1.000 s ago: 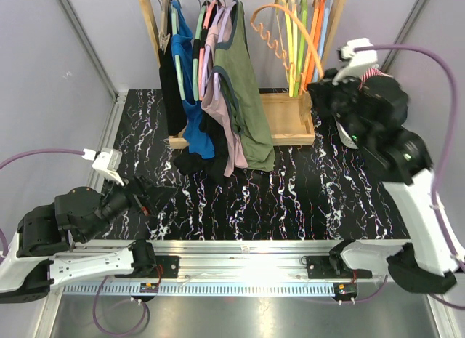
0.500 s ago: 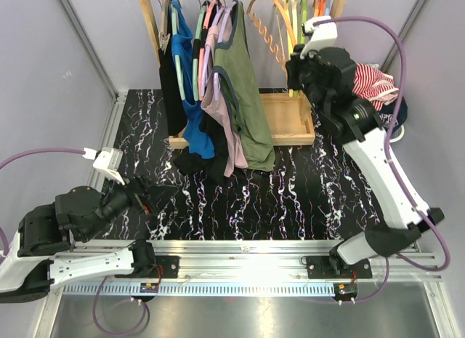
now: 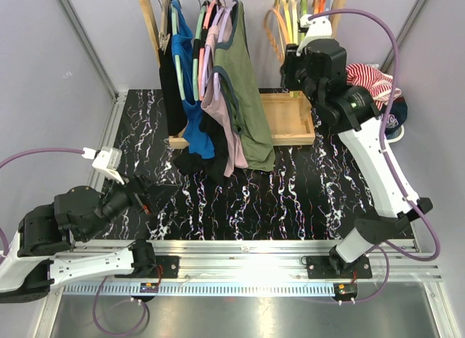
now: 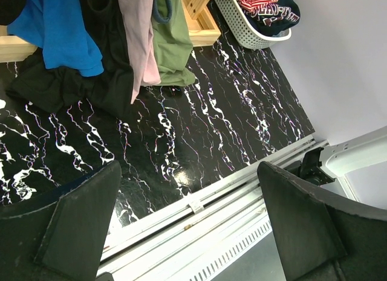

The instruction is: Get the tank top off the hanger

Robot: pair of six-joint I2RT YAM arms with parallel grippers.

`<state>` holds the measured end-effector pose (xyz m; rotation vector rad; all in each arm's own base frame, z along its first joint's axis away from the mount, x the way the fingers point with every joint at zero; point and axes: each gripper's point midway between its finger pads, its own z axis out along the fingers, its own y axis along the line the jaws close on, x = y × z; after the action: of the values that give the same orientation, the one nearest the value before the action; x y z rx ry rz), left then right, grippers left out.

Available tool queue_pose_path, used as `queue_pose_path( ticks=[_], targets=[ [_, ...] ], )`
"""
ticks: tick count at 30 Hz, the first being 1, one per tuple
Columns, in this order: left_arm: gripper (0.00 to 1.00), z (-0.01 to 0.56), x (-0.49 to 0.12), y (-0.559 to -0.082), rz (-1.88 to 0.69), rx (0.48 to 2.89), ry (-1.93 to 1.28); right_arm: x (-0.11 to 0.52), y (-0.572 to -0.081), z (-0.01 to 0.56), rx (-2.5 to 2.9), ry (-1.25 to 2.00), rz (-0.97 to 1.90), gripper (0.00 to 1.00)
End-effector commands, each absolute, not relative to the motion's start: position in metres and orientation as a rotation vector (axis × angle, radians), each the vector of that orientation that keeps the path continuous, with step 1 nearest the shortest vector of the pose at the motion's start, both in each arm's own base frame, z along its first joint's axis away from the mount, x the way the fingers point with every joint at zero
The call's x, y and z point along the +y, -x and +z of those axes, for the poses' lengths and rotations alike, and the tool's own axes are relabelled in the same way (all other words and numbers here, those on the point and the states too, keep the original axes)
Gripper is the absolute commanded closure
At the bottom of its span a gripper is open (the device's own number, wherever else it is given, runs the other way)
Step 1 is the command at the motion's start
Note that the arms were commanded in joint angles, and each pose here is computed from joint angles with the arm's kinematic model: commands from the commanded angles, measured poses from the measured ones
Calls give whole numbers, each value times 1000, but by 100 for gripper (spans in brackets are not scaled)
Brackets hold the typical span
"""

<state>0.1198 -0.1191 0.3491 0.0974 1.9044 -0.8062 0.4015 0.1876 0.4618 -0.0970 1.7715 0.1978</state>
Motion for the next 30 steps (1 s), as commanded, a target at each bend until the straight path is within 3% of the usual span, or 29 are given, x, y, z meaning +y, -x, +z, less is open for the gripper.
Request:
queue_pose_path(
  ticks=[1,4,10,13,15,18,25,30],
  targets=[
    [1,364,-124,-121,-860,1853,-73,173,-357,493,1729,88,293,47],
    [1,367,-124,-122,-860,1846,-77,168,-324,507,1713,142,371,21],
    [1,373,-126,-124,-852,1835,-79,189,-247,540,1690,344,689,21],
    [1,375,-127,-125,-852,1830,-80,223,-231,532,1743,483,880,27],
    [1,376,-128,-125,-848,1831,-89,242,-239,528,1754,506,953,32],
    [1,378,-129,-125,-847,1831,-90,265,-264,524,1748,504,1003,33],
    [1,382,-128,-125,-858,1822,-86,316,-312,538,1650,497,1110,27],
    [1,386,-124,-124,-861,1812,-78,321,-376,512,1716,258,915,22]
  ],
)
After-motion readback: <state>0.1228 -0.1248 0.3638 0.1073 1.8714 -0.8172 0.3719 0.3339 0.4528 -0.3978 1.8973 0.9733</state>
